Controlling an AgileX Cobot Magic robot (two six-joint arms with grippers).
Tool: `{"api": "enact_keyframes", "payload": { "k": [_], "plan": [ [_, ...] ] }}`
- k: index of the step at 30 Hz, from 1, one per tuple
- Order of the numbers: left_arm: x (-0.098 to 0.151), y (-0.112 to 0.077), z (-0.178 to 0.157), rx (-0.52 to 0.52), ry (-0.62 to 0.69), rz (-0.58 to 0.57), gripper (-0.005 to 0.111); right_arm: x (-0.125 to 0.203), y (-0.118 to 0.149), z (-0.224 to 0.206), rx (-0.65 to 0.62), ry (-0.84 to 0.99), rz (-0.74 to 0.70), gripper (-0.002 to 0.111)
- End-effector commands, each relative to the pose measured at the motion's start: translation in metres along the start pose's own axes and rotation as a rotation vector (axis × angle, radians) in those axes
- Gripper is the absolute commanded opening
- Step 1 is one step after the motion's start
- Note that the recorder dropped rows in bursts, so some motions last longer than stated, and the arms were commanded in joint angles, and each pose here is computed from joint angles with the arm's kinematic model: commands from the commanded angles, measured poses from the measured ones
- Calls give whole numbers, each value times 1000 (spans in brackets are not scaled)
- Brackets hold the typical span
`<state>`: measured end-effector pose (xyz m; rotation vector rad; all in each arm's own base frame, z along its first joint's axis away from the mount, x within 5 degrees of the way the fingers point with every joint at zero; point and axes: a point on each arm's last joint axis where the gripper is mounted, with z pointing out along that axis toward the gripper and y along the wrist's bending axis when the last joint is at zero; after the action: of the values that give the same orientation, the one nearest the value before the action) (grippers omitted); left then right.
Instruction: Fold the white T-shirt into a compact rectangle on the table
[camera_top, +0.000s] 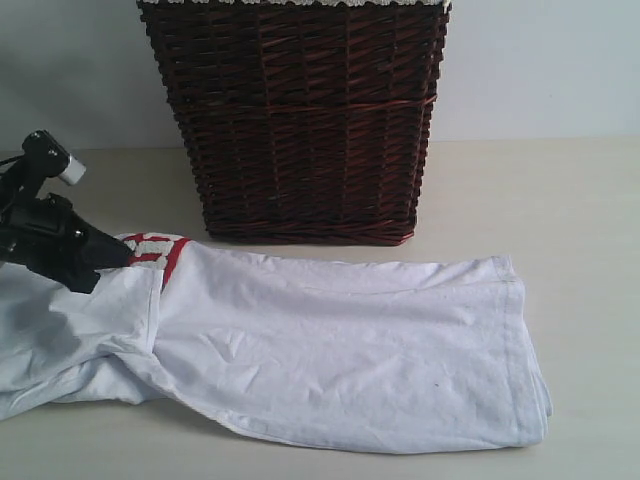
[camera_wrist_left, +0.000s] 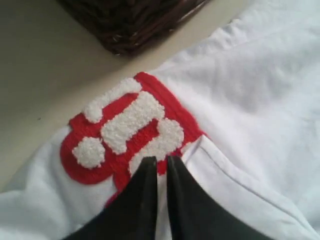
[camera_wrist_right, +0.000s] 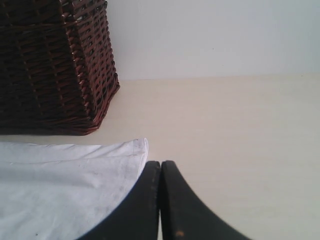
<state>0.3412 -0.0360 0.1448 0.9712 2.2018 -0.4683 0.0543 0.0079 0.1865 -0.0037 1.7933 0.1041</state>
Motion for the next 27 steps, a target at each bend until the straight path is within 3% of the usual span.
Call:
{"api": "enact_keyframes", "payload": {
  "k": [1,6,11,18,27],
  "plan": [
    [14,-13,-6,100,103,-41,9,1,0,0,1,-7,-7,0],
    [29,-23,-3,145,146,12,9,1,0,0,1,-7,-7,0],
    [43,-10,16,63,150,105,9,1,0,0,1,-7,-7,0],
    [46,8,34,-6,128,22,9,1,0,0,1,-7,-7,0],
    [63,-10,31,52,183,-8,9,1,0,0,1,-7,-7,0]
  ]
}}
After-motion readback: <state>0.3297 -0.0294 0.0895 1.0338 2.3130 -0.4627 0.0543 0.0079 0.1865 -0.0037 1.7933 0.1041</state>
